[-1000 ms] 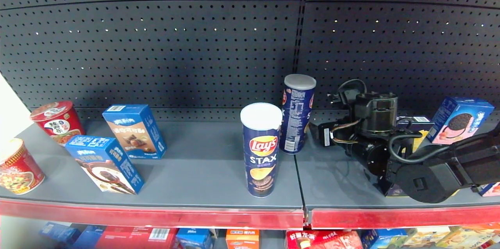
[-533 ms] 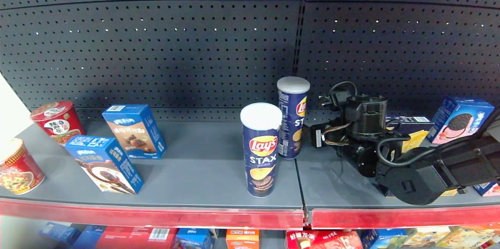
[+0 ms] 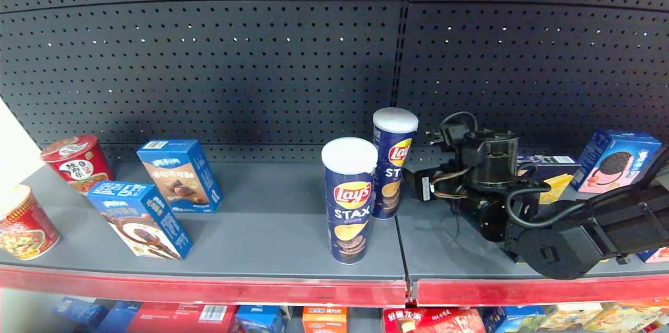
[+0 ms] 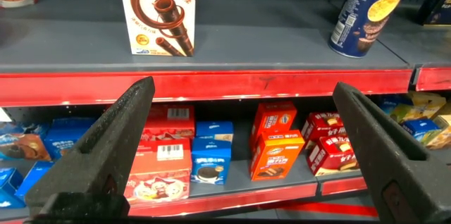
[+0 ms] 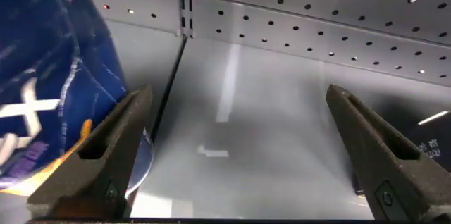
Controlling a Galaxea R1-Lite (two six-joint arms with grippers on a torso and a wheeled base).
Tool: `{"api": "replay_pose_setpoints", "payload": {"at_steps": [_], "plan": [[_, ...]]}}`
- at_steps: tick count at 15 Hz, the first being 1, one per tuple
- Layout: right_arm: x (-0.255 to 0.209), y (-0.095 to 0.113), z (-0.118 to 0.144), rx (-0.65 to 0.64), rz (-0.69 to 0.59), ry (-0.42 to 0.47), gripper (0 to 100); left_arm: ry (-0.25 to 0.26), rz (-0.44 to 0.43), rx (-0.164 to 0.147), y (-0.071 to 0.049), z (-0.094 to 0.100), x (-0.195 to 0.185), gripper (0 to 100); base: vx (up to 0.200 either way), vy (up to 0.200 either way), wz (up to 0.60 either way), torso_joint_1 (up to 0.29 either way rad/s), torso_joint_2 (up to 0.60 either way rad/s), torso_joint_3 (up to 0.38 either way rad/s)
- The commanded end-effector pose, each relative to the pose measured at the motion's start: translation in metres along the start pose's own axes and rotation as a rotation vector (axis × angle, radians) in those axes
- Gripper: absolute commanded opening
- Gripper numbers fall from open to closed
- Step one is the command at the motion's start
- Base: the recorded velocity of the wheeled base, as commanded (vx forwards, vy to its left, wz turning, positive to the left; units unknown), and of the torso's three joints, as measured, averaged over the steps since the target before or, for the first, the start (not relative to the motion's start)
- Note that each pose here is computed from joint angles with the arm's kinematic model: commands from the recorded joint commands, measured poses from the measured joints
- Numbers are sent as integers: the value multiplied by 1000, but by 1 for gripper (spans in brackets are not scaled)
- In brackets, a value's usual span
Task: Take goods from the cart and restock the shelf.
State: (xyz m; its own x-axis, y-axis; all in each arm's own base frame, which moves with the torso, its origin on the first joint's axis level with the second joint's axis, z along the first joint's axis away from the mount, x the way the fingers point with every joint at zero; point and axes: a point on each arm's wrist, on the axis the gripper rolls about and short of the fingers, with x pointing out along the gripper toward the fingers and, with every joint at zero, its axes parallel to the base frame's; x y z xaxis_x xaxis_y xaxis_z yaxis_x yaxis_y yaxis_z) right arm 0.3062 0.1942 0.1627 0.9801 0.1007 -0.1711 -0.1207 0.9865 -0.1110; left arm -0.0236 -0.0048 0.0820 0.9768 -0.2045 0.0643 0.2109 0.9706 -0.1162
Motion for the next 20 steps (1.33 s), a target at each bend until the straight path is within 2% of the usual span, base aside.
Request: {"api": "replay_pose_setpoints", "payload": {"at_steps": [1,4,6,7,8,9,10,12,13,15,17,20], "plan": [[-2,-5,5,8,-17,-13,100,1,1,0,0,0,0,100,0,0,0,0,0,0],[-42,-17,24,25,9,-58,100,2,-6,0,0,0,0,100,0,0,0,0,0,0],[-50,-21,24,24,11,-61,100,1,-7,0,0,0,0,100,0,0,0,0,0,0],[-89,-47,26,28,-5,-85,100,1,-9,0,0,0,0,100,0,0,0,0,0,0],[-98,-55,25,29,-15,-90,100,1,-9,0,0,0,0,100,0,0,0,0,0,0],[-125,-78,21,26,-38,-110,100,1,-9,-1,0,0,0,100,0,0,0,0,0,0],[-142,-90,16,27,-46,-122,100,1,-10,-1,0,0,0,100,0,0,0,0,0,0],[-172,-122,4,23,-121,-154,100,1,-10,-26,0,0,0,100,0,0,0,0,0,0],[-186,-135,0,28,-162,-178,100,1,-10,-28,0,0,0,100,0,0,0,0,0,0],[-205,-149,-8,43,-228,-205,100,2,-13,-28,0,0,0,100,0,0,0,0,0,0],[-218,-156,-24,45,-284,-191,100,6,-50,-29,-1,1,0,100,0,0,0,0,0,0],[-244,-159,-65,46,-329,-149,100,9,-62,-26,-2,1,0,100,0,0,0,0,0,0]]}}
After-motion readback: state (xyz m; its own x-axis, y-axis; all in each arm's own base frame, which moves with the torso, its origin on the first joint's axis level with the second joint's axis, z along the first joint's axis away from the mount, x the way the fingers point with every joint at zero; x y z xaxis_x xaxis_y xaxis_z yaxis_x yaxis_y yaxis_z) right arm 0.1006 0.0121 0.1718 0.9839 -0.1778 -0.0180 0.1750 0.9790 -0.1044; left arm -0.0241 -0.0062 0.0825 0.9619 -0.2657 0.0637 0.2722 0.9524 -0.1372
